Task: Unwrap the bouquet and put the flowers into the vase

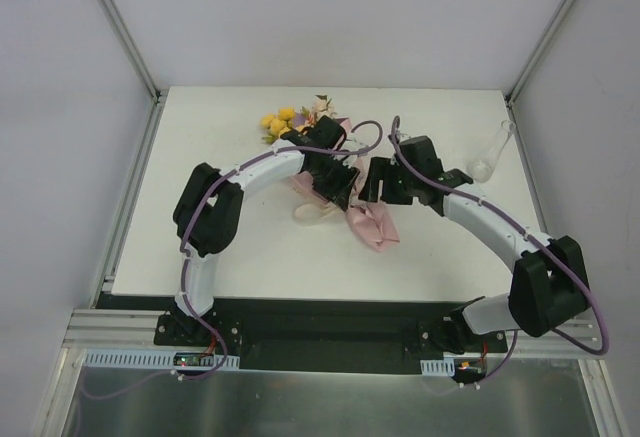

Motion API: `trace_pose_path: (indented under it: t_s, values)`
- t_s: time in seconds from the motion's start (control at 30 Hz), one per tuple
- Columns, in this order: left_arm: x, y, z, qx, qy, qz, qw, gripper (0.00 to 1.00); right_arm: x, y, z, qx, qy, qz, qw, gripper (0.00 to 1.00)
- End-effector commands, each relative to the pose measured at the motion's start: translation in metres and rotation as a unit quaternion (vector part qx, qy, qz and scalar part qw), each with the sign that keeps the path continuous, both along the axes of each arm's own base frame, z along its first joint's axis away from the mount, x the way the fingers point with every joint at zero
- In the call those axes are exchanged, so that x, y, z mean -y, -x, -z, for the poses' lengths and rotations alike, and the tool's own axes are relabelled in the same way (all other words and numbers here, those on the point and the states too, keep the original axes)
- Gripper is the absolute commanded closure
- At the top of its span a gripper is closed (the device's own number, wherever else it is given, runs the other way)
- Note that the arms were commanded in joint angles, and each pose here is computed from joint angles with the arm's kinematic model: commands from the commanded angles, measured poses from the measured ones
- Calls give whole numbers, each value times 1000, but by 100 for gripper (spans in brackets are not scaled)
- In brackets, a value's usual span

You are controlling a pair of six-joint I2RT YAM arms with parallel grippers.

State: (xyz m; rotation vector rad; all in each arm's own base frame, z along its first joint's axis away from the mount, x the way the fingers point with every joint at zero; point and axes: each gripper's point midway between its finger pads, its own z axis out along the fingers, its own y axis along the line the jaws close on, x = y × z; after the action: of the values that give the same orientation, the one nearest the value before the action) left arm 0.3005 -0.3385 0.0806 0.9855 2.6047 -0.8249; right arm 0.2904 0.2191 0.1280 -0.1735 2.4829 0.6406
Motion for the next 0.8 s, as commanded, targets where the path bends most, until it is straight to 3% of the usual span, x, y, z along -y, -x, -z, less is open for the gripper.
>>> trace_pose_path:
  t_s: [0.0,0.23,0.47,0.77]
  values:
    - [-3,-9,-24,36,1,-5,999,65,9,-14,1,-37,-76,70,994,30]
    - [-2,-11,-30,41,6,-8,999,95,6,-39,12,-82,-121,143,979,37]
    - [4,-6,-42,23,26,-21,999,100,-12,-60,25,-116,-161,163,967,33]
    - [8,-2,-53,16,43,-22,999,100,-20,-64,30,-86,-99,153,980,46]
